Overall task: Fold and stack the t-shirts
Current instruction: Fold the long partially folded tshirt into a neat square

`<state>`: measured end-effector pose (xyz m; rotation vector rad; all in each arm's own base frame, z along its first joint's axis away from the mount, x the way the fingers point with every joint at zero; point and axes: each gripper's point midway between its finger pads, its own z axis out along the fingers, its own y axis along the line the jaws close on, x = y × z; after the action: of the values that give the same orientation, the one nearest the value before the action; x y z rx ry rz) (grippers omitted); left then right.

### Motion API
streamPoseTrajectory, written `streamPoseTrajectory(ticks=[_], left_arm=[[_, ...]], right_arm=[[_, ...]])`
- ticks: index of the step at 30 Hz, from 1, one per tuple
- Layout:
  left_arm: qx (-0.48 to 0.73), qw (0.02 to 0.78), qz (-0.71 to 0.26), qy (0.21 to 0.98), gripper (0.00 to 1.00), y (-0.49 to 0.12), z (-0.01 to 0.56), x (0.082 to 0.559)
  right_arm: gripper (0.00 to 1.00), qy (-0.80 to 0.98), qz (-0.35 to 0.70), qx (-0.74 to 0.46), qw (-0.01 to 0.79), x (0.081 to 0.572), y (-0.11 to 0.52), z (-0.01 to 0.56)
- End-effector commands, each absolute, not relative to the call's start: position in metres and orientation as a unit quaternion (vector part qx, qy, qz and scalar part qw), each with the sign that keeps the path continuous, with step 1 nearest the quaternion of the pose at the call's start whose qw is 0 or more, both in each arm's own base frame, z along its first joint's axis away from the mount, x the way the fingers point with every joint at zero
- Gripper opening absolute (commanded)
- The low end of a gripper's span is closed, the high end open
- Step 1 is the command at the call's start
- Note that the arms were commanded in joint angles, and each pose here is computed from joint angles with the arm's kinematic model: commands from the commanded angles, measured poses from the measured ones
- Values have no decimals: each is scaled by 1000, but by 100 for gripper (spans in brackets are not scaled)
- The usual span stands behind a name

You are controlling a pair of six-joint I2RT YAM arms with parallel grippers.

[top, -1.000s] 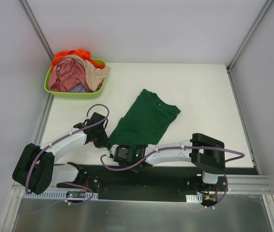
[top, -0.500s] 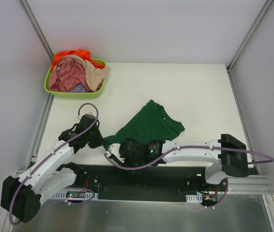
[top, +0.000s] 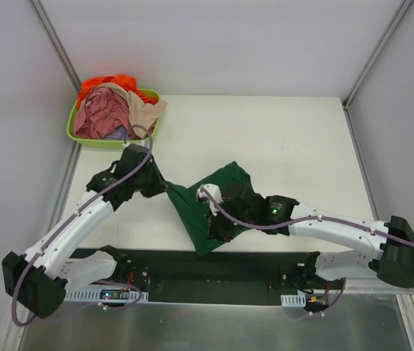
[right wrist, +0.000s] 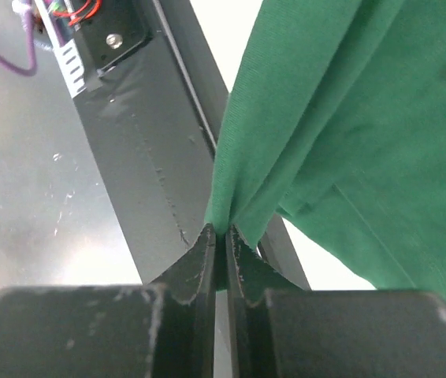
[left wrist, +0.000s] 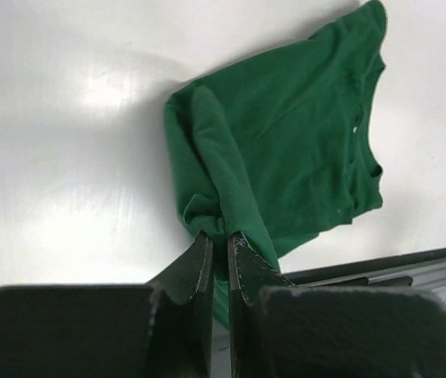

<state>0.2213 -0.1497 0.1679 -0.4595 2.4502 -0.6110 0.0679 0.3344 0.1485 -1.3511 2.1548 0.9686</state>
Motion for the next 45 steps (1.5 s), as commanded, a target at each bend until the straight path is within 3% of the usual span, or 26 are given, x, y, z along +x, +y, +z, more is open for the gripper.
streamPoseTrajectory(ticks=[1, 8, 17, 25, 32, 35, 37, 38, 40, 41, 43, 45], left_arm=[[-125, 345, -253, 895, 0, -185, 209, 271], [-74, 351, -263, 896, 0, -242, 229, 313], [-32, 338, -273, 900, 0, -299, 229, 353], [30, 294, -294, 909, 0, -369, 194, 383], [92, 240, -317, 913, 6, -426, 139, 394], [102, 231, -317, 914, 18, -440, 122, 396], [105, 225, -318, 915, 42, -445, 115, 395], [106, 224, -318, 915, 59, -445, 114, 395], [115, 220, -326, 912, 73, -447, 117, 391], [119, 222, -330, 910, 78, -447, 122, 390], [131, 227, -341, 903, 99, -447, 138, 385], [153, 246, -346, 893, 99, -443, 159, 382]], right_arm=[[2, 817, 353, -407, 205, 74, 302, 149], [0, 855, 329, -305, 259, 104, 256, 152], [0, 900, 288, -193, 265, 128, 203, 142], [0, 927, 256, -109, 251, 139, 170, 115], [1, 956, 187, 4, 226, 149, 135, 71], [10, 962, 153, 40, 224, 154, 121, 55], [17, 964, 125, 62, 225, 160, 111, 46], [26, 964, 117, 72, 227, 162, 107, 45], [57, 963, 106, 78, 236, 167, 103, 50], [66, 962, 102, 73, 243, 170, 102, 54], [77, 959, 105, 55, 259, 175, 103, 65], [82, 954, 108, 39, 277, 179, 103, 82]])
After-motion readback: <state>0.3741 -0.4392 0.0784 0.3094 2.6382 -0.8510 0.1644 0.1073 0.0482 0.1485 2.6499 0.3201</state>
